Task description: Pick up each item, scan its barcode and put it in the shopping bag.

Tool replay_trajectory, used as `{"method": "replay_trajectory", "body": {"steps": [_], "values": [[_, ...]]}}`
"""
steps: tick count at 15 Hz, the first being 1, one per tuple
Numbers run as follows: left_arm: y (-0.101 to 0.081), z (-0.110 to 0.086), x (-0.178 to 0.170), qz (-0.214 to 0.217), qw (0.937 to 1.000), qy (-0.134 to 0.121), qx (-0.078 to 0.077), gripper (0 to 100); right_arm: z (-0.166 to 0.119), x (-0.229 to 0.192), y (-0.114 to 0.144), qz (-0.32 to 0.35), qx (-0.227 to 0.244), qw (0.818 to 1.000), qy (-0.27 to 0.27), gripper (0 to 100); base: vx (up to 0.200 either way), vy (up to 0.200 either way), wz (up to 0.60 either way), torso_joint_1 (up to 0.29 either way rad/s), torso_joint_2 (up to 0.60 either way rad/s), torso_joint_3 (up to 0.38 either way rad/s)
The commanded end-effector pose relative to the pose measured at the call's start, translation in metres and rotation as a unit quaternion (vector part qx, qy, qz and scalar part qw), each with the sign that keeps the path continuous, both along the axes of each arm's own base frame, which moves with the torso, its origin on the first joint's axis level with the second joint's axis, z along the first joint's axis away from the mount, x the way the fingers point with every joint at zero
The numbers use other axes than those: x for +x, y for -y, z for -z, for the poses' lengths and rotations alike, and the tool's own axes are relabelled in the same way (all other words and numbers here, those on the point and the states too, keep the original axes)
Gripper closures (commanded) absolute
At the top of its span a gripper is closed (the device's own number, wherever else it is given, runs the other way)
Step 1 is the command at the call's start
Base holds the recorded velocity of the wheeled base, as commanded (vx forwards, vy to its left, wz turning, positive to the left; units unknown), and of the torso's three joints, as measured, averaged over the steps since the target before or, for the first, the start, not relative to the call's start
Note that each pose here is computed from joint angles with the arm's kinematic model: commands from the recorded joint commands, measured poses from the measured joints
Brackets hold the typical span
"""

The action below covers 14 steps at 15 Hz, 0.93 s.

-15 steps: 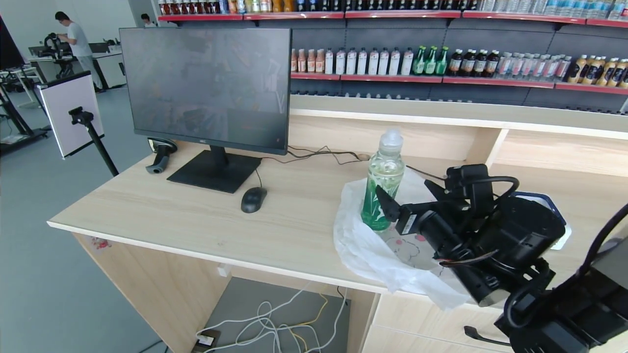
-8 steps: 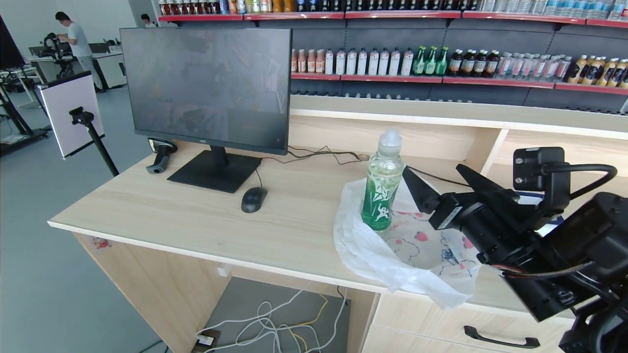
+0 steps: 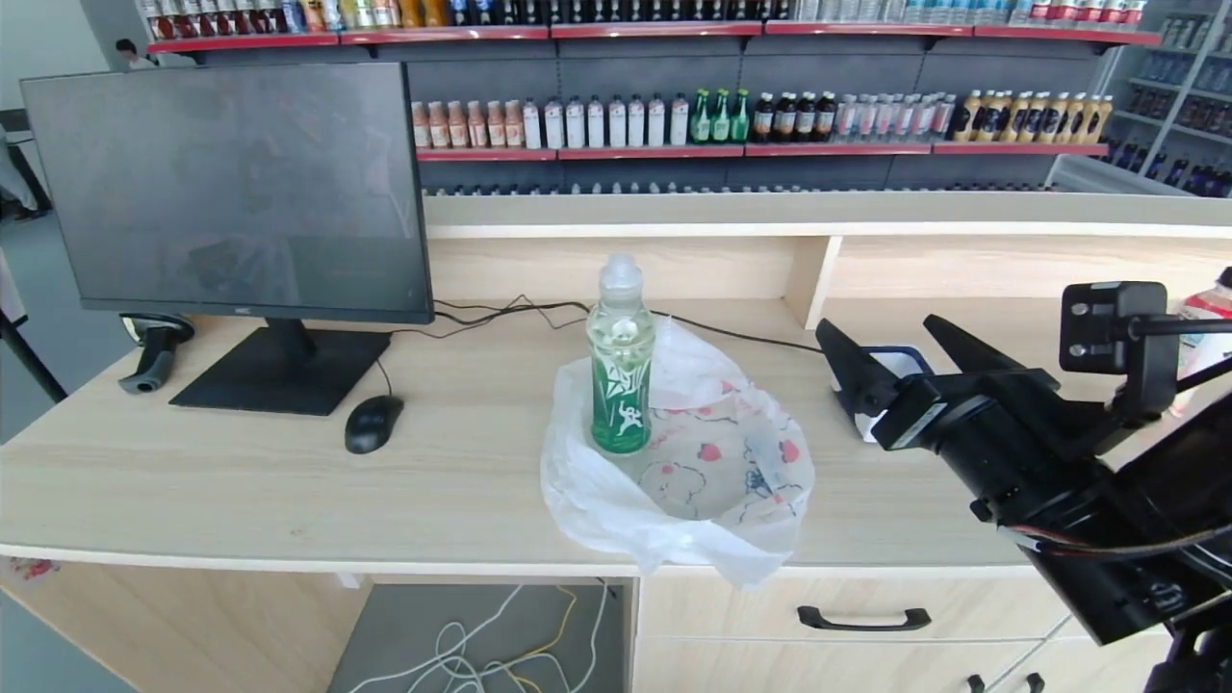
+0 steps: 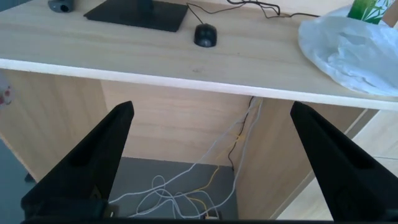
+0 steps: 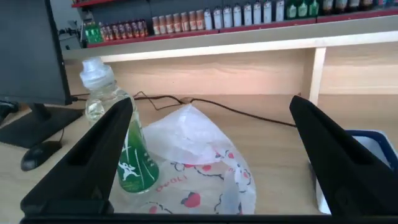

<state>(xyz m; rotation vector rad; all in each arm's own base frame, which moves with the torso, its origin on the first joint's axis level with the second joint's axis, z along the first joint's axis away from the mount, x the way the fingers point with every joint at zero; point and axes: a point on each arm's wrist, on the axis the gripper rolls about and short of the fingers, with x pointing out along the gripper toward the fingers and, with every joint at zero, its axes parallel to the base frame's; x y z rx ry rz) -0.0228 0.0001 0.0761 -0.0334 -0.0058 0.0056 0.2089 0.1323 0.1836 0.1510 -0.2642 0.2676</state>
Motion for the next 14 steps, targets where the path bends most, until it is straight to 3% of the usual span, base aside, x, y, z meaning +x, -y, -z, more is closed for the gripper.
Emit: {"method": "replay_trajectory", "body": {"steps": [1,5,14], "values": [[0.000,0.000,0.000,0.000,1.0000,-0.001,-0.001,0,-0.001,-0.001,0.001,0.000,0.001,1.000,0.002,0,0.000,0.000,-0.60,-0.002,0.00,0.002],[0.000,0.000,0.000,0.000,1.0000,-0.001,-0.002,0,0.005,-0.005,0.002,-0.003,-0.007,1.000,-0.009,0,0.000,0.000,-0.45,0.003,0.00,0.001],[0.000,0.000,0.000,0.000,1.0000,-0.001,-0.002,0,0.007,-0.011,0.006,-0.002,-0.014,1.000,-0.014,0,0.000,-0.200,0.00,0.003,0.00,0.001]]}}
